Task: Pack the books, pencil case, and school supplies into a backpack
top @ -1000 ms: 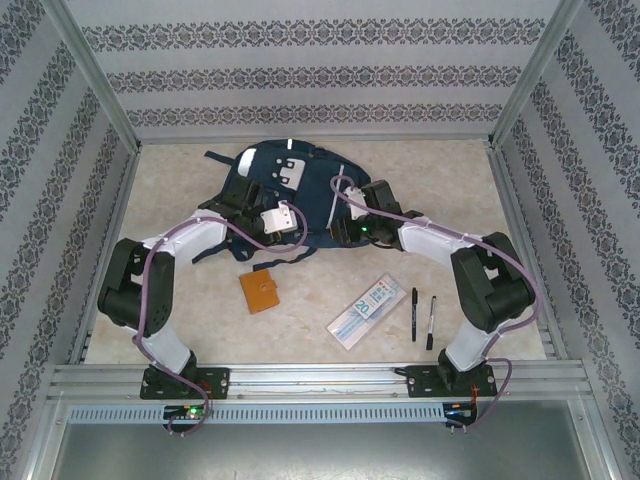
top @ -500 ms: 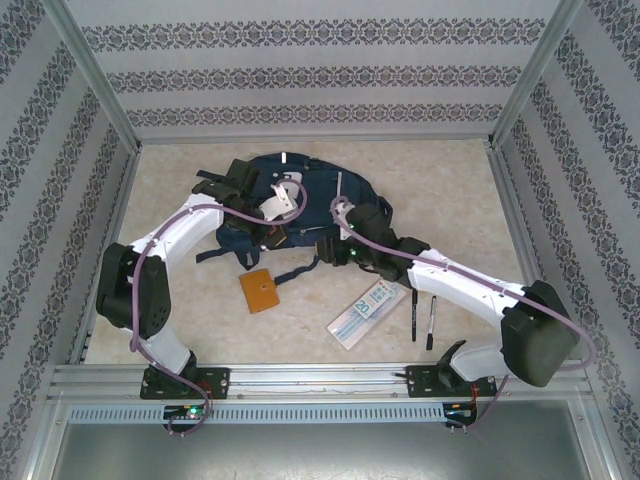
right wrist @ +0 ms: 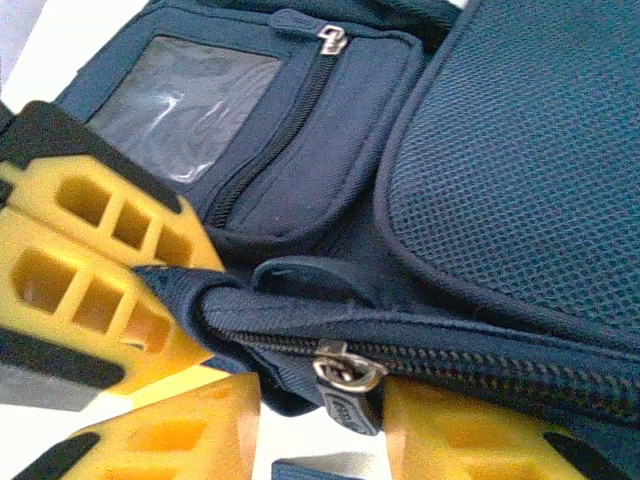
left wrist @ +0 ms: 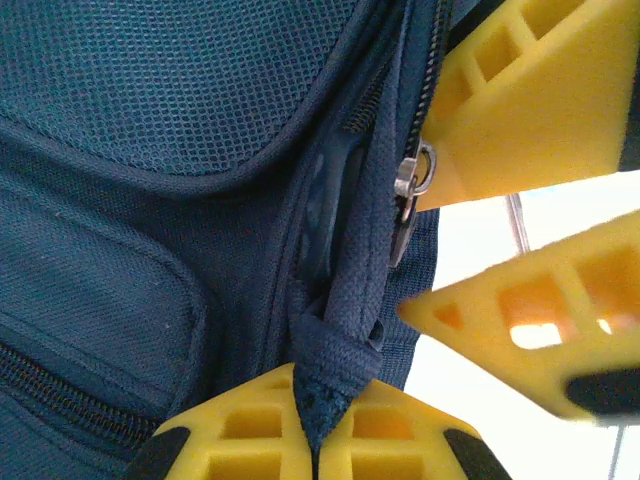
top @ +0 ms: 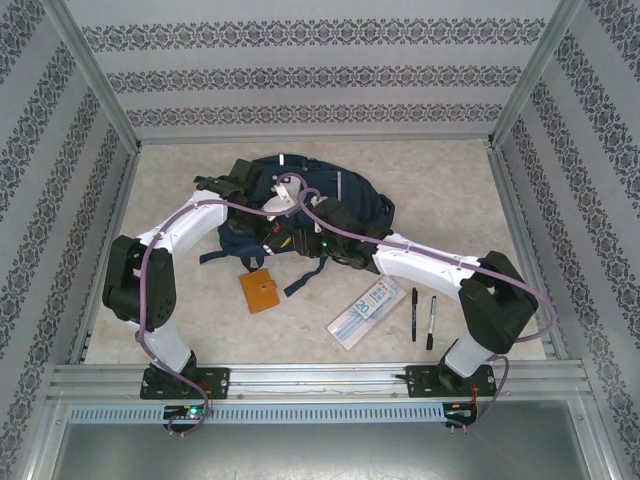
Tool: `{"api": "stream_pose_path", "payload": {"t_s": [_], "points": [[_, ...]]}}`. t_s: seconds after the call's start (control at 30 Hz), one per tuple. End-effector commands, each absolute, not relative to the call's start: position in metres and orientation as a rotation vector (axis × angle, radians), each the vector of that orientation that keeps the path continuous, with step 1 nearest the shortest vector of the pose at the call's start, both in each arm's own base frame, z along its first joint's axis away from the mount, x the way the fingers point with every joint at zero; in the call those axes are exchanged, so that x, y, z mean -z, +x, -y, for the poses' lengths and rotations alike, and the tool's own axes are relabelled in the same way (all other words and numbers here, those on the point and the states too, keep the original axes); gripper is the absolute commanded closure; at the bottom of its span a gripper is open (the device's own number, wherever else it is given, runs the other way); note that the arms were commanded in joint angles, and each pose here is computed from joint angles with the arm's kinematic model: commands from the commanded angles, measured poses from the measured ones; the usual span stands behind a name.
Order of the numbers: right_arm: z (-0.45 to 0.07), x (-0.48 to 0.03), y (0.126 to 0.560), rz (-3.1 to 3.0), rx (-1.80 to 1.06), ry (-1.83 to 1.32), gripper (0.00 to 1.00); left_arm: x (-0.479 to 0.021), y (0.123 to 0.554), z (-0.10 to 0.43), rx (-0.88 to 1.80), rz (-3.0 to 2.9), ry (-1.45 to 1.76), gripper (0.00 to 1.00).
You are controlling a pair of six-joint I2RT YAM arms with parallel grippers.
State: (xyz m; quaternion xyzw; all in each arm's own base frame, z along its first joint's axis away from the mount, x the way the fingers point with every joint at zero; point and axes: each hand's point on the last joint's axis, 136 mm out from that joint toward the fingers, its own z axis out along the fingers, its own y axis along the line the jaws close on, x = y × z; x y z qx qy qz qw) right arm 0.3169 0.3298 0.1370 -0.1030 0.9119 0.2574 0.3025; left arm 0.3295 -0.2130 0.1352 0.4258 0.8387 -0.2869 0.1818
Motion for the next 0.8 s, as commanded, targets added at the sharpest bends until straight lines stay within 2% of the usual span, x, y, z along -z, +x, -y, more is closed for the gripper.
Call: {"api": "stream_pose_path", "payload": {"t_s": [0.0, 0.07, 0.17, 0.3, 0.53, 0.77], "points": [[-0.328, -0.141, 0.337, -2.390, -0.574, -0.187, 0.72, -0.162, 0.320, 0.230, 0.981, -2.272, 1.206, 1.00], [-0.322, -0.138, 0.339, -2.400, -0.503, -0.158, 0.74, -0.162, 0.321, 0.229, 0.969, -2.259, 1.215, 1.00], [-0.318, -0.136, 0.341, -2.410, -0.461, -0.127, 0.84, -0.163, 0.323, 0.230, 0.958, -2.244, 1.221, 1.00], [-0.318, -0.138, 0.339, -2.414, -0.476, -0.132, 0.93, -0.162, 0.325, 0.229, 0.948, -2.234, 1.228, 1.00], [-0.307, -0.138, 0.330, -2.477, -0.627, -0.085, 1.00, -0.147, 0.337, 0.215, 0.801, -2.297, 1.228, 1.00], [-0.259, -0.120, 0.322, -2.540, -0.633, 0.003, 1.00, -0.135, 0.336, 0.201, 0.700, -2.274, 1.321, 1.00]]}}
